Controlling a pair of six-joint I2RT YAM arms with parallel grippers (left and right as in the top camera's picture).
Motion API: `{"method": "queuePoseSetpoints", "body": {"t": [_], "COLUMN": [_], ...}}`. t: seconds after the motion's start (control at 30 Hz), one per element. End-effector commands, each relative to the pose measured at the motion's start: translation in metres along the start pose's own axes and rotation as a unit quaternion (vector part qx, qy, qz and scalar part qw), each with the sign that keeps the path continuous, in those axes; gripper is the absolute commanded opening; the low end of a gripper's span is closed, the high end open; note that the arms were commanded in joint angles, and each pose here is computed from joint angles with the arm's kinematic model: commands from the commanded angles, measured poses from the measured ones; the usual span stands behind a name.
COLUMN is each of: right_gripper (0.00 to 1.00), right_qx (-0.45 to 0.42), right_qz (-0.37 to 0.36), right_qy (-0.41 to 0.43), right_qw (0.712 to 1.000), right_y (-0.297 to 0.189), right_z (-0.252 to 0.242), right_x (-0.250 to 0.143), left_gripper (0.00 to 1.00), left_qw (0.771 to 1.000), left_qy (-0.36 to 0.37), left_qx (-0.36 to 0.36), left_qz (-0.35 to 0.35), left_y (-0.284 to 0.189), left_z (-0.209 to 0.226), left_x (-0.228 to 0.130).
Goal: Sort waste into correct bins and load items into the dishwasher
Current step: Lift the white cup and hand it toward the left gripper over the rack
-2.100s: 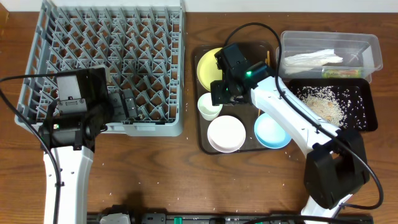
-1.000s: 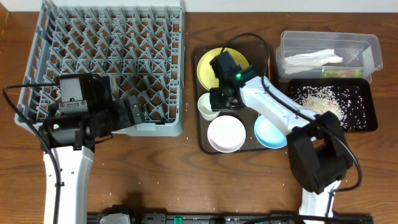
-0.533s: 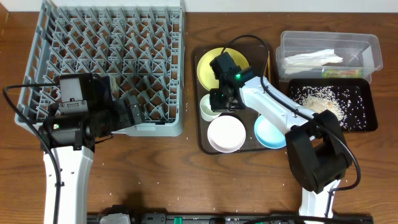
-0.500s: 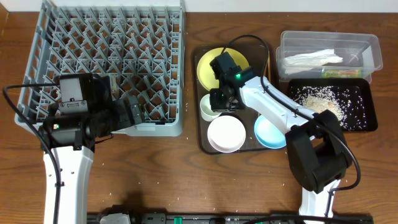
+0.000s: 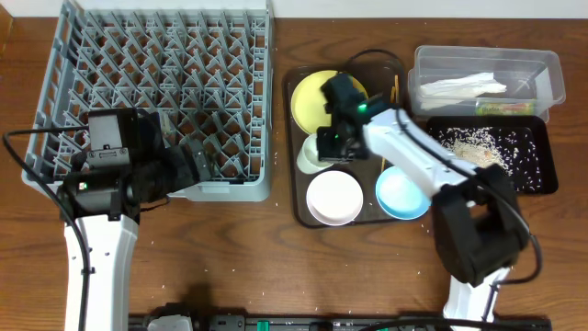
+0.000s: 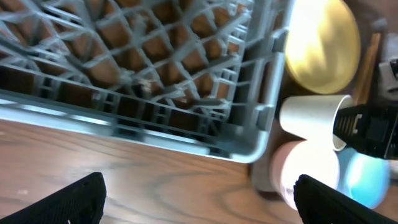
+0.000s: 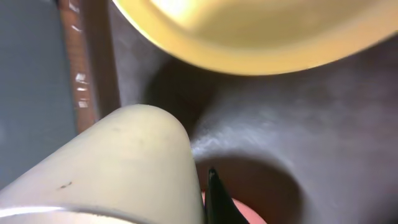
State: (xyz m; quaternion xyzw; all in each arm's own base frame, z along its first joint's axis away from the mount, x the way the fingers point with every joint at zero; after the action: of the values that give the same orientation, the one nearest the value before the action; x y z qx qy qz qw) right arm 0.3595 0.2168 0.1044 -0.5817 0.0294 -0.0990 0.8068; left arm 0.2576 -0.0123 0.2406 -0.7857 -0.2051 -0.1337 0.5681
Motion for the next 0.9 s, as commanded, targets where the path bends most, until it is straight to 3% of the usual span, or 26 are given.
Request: {"method": "queuePoseSetpoints", "body": {"t": [0.0,0.2,0.53,0.87], "right_gripper": [0.01,0.01,0.01,0.01], "right_qx": [0.117,0.337,0.46,0.473], "right_qz": [-0.007,0.042,0.065,0.071], "right_qy": [-0.045,-0.137,-0.221,-0.254], "right_qw": [0.992,0.931,0.857,0.841], "right_y": [-0.056,-0.102,-0.123,-0.119], "right_z": [0.011,0.031,0.066,0.094], "right_x": [0.01,0.007,-0.012,-0.028], "left_gripper": [0.98,0.98,0.98,0.99], "left_qw": [0.994,0.957,0.826,0.824], "left_qy": [-0.033,-0.011,-0.001,-0.015], "left_qx": [-0.098,-0.286,-0.561,-0.562], "left_qz": [0.033,0.047,0.054,0.073], "left_y": [0.013,0.024,0.032,0.039], "left_z": [-0.02,-0.054,-0.081,-0.082], "left_x": [-0.004,0.011,0.029,0.026]}}
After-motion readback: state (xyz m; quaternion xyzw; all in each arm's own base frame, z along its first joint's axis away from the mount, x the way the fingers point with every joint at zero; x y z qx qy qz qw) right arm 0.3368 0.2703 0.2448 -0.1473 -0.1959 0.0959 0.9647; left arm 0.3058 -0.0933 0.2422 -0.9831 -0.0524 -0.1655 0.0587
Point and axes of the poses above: each gripper's point midway between its finger pads, its own y axis out along the fingers, its own z axis along the line the jaws close on, x = y × z, the point moved 5 cm from there along -y, back along the fingers, and after that the axes turned 12 degrees about y, right-handed, at the moved point
